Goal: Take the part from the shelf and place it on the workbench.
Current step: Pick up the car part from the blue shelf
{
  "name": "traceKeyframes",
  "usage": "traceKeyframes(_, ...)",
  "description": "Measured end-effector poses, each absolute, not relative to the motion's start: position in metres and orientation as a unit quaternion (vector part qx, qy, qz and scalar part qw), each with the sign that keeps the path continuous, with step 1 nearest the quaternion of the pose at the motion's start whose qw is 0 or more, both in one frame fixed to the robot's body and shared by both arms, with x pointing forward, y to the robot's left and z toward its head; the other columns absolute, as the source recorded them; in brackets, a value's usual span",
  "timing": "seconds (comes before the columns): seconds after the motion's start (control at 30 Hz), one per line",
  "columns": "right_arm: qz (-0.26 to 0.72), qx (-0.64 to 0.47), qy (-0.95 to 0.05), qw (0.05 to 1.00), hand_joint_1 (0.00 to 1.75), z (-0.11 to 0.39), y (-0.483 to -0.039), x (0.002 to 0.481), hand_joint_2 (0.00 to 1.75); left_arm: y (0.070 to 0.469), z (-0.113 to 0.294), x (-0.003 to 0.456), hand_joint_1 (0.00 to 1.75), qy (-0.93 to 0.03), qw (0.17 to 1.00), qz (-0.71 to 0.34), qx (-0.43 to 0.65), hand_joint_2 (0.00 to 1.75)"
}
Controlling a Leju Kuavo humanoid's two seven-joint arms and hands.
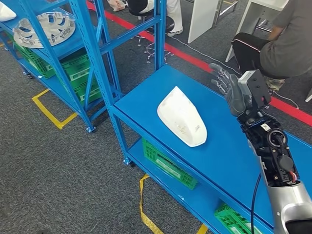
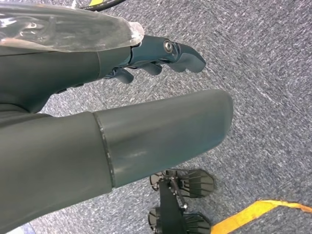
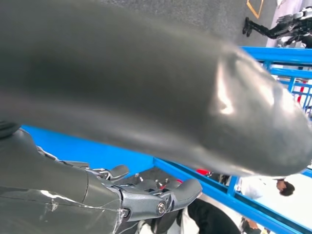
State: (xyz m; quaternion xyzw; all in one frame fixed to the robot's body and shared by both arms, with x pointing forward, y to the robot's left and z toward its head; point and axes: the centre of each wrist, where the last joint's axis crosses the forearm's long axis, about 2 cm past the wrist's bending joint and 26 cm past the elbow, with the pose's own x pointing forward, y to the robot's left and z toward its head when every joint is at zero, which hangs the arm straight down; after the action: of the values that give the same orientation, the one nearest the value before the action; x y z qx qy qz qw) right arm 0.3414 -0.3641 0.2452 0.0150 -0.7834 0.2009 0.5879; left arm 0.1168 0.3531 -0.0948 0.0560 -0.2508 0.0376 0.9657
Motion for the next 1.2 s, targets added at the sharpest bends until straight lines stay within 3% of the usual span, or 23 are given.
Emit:
traceKeyframes(0.4,0.203,0.016,-0.780,0.592,0.00,0.244,-0.364,0.341,0.00,0.353,-0.095,0.117,0.00,-0.251,0.966,0.038,0.056,0.00)
traceKeyframes(0.53,0.204,0.019,-0.769,0.606,0.00,0.242,-0.364,0.340,1.75,0.353,-0.095,0.117,0.00,-0.249,0.966,0.038,0.057,0.00)
traceKeyframes(0.8,0.225,-0.019,-0.741,0.632,0.00,0.239,-0.371,0.336,1.75,0.353,-0.095,0.116,0.00,-0.247,0.967,0.036,0.058,0.00)
traceKeyframes(1.2,0.371,-0.072,-0.663,0.647,0.00,0.250,-0.373,0.333,1.75,0.352,-0.096,0.114,0.00,-0.245,0.967,0.043,0.056,0.00)
